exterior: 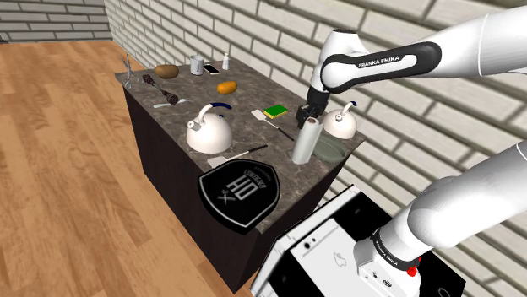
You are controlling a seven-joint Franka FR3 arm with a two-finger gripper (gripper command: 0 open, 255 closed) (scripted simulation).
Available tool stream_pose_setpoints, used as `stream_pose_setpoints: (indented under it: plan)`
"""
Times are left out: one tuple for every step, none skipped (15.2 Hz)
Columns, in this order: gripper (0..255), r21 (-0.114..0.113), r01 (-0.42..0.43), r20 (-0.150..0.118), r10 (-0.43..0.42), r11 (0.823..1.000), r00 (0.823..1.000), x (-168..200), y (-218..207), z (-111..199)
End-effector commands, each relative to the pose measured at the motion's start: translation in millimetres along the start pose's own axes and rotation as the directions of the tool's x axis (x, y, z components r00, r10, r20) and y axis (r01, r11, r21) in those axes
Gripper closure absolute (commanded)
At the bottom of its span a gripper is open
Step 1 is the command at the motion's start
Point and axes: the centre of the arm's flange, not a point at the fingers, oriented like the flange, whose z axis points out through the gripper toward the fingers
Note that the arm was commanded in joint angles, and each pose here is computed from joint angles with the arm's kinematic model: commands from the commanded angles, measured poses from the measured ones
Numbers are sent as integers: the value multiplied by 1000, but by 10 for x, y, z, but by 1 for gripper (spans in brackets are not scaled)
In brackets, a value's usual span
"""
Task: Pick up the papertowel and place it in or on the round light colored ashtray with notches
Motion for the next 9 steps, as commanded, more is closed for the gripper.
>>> stream_pose_setpoints:
  plan:
    - [255,0,0,1,0,1000,1000,3,5,-102]
    - [255,0,0,1,0,1000,1000,5,8,-155]
    - [255,0,0,1,0,1000,1000,6,10,-207]
    - [255,0,0,1,0,1000,1000,8,13,-260]
    - [255,0,0,1,0,1000,1000,10,16,-313]
    - [255,0,0,1,0,1000,1000,11,18,-365]
    - [255,0,0,1,0,1000,1000,13,21,-418]
    - [255,0,0,1,0,1000,1000,15,24,-471]
    - [255,0,0,1,0,1000,1000,16,27,-523]
